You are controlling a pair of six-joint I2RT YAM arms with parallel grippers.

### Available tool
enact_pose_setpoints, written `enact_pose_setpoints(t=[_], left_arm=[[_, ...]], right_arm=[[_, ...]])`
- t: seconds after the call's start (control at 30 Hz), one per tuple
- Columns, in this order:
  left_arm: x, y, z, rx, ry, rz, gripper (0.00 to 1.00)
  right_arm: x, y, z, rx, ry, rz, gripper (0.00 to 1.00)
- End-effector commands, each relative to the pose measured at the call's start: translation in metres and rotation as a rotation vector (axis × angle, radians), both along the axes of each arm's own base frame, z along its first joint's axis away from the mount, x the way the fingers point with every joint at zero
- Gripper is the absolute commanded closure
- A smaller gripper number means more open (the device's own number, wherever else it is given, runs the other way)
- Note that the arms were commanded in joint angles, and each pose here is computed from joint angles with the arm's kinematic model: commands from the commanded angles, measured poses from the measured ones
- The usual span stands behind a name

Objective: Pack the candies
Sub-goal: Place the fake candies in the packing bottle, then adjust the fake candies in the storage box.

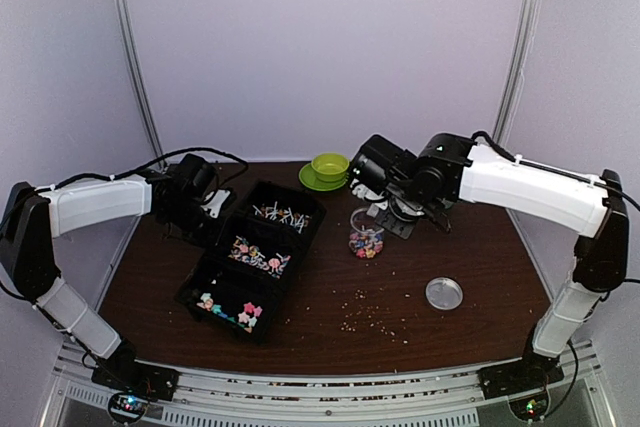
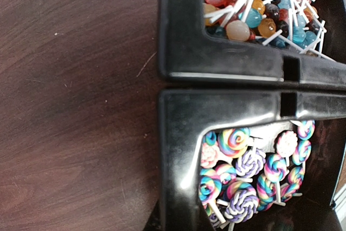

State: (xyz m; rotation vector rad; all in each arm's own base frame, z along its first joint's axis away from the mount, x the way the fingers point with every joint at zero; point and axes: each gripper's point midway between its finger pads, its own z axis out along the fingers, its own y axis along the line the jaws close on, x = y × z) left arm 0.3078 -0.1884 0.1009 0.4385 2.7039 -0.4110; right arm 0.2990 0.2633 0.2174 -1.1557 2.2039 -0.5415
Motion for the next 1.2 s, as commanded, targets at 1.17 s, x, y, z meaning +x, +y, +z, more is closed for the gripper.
enact_pose_setpoints(t=[1.17], left_arm=[[0.017,-0.047,0.043,-0.239,-0.084,-0.088,1.00]], right_arm=[[-0.093,0.099,0.048,0.307,-0.079,0.478,1.00]])
